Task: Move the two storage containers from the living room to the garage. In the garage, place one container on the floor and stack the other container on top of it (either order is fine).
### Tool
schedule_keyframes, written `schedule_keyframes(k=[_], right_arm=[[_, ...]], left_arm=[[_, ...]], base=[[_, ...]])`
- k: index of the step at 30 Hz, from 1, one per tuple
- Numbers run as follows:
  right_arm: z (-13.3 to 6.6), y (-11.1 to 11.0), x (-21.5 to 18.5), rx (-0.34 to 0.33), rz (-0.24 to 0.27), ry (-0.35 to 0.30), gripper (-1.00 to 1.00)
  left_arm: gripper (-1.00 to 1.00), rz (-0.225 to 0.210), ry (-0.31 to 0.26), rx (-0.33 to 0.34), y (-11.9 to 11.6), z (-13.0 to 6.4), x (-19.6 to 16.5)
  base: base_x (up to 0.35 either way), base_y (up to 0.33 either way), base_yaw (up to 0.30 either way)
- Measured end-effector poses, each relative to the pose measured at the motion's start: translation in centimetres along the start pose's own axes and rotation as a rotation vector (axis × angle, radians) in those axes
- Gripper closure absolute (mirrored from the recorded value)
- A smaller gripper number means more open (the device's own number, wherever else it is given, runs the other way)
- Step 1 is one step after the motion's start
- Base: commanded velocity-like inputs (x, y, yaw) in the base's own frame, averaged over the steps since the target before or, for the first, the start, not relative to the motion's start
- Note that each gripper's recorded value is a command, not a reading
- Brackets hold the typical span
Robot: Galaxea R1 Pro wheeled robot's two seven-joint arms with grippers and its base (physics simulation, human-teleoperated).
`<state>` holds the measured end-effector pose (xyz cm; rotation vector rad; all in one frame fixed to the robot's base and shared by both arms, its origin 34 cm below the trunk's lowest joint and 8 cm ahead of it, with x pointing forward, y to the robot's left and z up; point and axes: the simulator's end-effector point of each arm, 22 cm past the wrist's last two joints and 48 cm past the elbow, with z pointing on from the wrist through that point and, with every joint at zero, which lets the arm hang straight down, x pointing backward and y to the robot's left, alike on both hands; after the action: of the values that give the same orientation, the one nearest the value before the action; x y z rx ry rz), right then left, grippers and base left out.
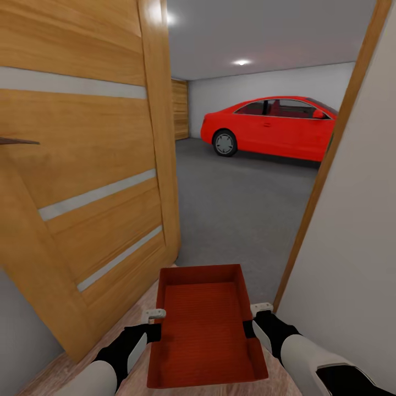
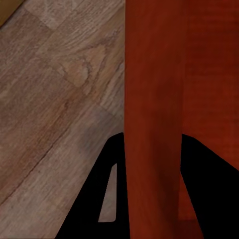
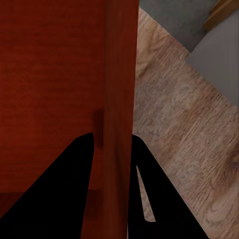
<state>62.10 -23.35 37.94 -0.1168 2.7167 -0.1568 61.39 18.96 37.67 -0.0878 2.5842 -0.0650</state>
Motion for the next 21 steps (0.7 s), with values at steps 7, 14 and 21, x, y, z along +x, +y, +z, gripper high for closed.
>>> schedule_keyframes(k=[7, 14, 21], right_arm=[[0.00, 0.00, 0.00, 0.000, 0.000, 0.000, 1.00], [-0.07, -0.02, -0.07, 0.000, 0.000, -0.002, 1.00], [-0.17, -0.04, -0.19, 0.001, 0.000, -0.005, 1.00]], left_arm=[[1.00, 0.000, 0.000, 0.000, 0.00, 0.00, 0.02], [1.00, -0.001, -0.002, 0.001, -0.02, -0.05, -0.07], [1.00, -0.001, -0.005, 0.001, -0.04, -0.14, -0.21]], base=[[0.000, 0.007, -0.021], [0.000, 0.001, -0.201], [0.000, 0.000, -0.247]])
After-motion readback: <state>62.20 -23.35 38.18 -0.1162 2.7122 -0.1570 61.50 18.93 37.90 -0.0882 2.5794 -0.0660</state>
